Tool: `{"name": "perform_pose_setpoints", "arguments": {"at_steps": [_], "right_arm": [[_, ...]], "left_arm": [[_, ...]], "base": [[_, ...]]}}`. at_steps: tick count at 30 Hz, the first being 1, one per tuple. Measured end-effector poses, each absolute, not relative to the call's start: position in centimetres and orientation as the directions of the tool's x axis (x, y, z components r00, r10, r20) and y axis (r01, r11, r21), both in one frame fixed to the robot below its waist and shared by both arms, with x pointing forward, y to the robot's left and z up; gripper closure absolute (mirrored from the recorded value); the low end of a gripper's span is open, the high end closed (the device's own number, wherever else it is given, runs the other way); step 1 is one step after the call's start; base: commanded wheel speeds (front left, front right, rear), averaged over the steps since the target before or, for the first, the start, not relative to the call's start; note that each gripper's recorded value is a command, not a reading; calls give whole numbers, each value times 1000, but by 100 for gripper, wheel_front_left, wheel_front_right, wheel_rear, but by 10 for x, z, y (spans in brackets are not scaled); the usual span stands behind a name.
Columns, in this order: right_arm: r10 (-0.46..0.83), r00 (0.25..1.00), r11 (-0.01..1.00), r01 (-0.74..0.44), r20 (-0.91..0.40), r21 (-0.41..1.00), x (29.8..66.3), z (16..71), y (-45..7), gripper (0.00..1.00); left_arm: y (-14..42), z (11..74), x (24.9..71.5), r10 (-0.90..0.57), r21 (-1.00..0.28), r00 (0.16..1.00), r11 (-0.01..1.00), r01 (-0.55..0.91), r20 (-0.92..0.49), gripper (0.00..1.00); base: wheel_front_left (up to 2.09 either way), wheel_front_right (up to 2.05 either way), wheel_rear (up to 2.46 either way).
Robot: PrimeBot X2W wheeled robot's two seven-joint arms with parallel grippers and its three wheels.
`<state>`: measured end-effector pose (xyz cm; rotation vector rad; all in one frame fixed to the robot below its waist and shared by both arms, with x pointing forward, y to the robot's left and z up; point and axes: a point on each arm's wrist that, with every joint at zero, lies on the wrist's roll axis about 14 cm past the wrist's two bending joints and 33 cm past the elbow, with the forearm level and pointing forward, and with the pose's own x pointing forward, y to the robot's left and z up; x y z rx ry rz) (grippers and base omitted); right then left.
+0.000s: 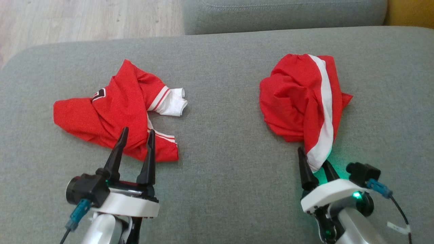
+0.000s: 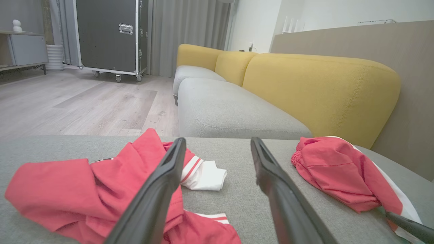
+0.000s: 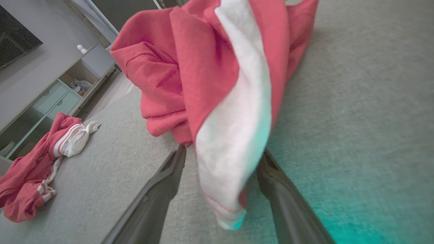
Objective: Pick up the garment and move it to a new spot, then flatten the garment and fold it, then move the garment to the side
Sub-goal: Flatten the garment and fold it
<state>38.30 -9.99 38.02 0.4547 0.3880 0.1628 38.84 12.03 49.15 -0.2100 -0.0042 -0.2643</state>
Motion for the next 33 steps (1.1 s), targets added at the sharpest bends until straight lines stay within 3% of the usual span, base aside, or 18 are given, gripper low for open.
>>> {"name": "perform_pose_setpoints", "arguments": {"at_steps": [1, 2, 3, 4, 16, 25, 33], "right_arm": [[243, 913, 887, -74, -327, 455, 385, 381, -98, 0], [248, 913, 888, -80, -325, 453, 386, 382, -97, 8], [249, 914, 888, -84, -319, 452, 389, 384, -97, 87], [248, 918, 888, -87, -309, 452, 391, 387, -97, 100], [125, 992, 913, -124, 23, 388, 426, 494, -139, 100], [115, 955, 974, -163, 272, 158, 457, 600, -152, 100], [115, 918, 989, -141, 380, 40, 486, 686, -167, 100]], "left_arm": [[120, 491, 389, -258, -207, 966, 944, 258, 31, 0], [121, 491, 389, -257, -207, 966, 944, 257, 30, 0], [121, 491, 390, -256, -207, 966, 944, 256, 29, 0], [121, 491, 390, -257, -207, 966, 944, 258, 30, 0], [114, 514, 389, -261, -206, 960, 939, 276, 99, 0], [118, 524, 371, -232, -226, 964, 940, 257, 130, 0], [131, 528, 355, -183, -243, 972, 946, 215, 147, 0]], "base": [[0, 0, 0], [0, 0, 0], [0, 0, 0], [0, 0, 0], [0, 0, 0], [0, 0, 0], [0, 0, 0]]}}
